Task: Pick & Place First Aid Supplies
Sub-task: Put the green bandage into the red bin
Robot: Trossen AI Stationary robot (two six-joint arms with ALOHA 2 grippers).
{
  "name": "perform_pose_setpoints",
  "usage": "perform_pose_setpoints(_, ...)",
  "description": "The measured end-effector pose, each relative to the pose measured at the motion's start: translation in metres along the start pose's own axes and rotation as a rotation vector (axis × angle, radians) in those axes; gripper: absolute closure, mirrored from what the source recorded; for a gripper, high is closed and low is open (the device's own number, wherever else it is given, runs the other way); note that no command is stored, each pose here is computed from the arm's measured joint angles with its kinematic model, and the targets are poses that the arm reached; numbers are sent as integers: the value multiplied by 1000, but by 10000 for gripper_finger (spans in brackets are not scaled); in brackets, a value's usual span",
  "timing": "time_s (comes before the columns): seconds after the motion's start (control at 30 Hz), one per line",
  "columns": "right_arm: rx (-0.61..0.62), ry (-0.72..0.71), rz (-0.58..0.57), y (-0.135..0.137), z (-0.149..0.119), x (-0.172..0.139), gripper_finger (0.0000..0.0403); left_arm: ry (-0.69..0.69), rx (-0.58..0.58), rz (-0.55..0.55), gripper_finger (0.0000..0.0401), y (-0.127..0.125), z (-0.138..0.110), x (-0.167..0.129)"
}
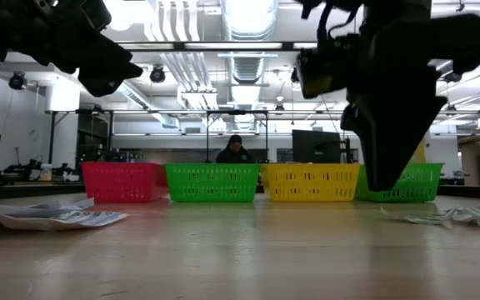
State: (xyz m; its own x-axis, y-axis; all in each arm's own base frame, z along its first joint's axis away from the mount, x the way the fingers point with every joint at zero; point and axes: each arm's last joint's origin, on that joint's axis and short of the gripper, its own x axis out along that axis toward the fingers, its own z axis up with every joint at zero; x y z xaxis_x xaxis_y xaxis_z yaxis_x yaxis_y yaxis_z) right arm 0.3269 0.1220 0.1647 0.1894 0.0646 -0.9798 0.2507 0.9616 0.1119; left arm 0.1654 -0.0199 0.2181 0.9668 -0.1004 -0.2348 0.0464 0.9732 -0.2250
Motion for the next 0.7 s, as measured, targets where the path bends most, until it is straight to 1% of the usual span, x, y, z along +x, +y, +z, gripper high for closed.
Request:
perform_pose_setpoints(0.13,25,11,-2,-5,-1,4,273,1,0,0,268,0,0,0)
perform_pose_setpoints(0.3,52,0,47,-3,-2,8,271,0,-1,1,268,0,0,0)
perform_pose_setpoints(0.43,72,17,35,-7,-6,14,271,1,0,1,268,0,0,0)
perform_pose_setpoints(0.7,80,-10,55,-8,-8,20,273,-1,-1,9,268,0,0,0)
